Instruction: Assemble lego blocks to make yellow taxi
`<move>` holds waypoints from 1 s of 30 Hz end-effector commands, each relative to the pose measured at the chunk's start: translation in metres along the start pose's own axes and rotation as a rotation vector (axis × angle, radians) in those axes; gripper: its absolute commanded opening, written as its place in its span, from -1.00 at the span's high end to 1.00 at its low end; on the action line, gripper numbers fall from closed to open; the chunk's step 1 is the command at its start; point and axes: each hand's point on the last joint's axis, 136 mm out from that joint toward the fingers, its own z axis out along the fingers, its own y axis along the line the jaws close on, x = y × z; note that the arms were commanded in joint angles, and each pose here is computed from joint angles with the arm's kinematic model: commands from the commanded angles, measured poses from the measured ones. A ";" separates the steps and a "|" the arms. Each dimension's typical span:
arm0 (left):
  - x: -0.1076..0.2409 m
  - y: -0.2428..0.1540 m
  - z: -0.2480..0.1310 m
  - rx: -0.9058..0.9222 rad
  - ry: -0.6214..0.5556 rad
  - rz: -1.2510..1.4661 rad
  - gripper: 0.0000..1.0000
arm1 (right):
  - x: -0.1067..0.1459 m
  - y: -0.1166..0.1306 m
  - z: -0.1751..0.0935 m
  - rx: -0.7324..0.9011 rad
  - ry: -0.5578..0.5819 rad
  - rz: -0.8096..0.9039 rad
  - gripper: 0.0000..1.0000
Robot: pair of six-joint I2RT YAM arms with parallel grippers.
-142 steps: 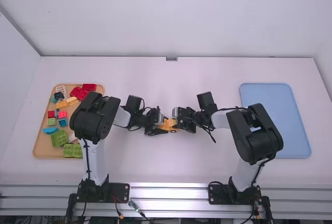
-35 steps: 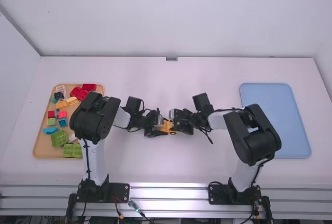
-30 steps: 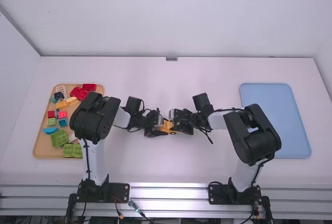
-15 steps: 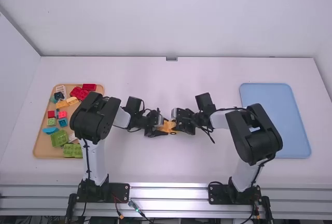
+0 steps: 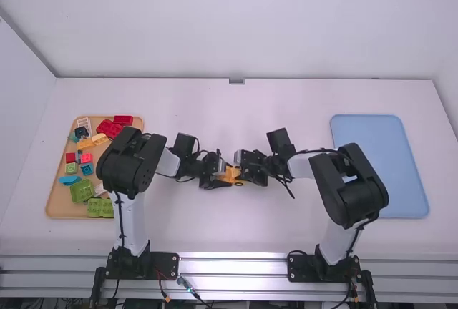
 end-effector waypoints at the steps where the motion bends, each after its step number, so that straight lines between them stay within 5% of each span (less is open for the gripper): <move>1: 0.028 -0.013 0.004 0.000 0.093 -0.052 0.10 | 0.011 -0.003 0.001 0.017 0.053 0.010 0.44; 14: 0.028 -0.012 0.003 -0.004 0.092 -0.054 0.10 | 0.016 -0.007 -0.004 0.033 0.062 0.030 0.43; 17: 0.028 -0.012 0.003 -0.003 0.092 -0.053 0.10 | 0.013 -0.006 -0.004 0.023 0.038 0.031 0.04; 21: 0.028 -0.012 0.004 0.000 0.092 -0.052 0.09 | 0.011 -0.007 -0.004 0.025 0.030 0.025 -0.24; 26: 0.028 -0.013 0.004 0.000 0.092 -0.052 0.09 | -0.005 -0.008 -0.005 0.012 -0.051 -0.013 -0.52; 30: 0.028 -0.013 0.004 0.000 0.092 -0.052 0.09 | -0.028 -0.011 -0.015 0.011 -0.145 -0.060 -0.57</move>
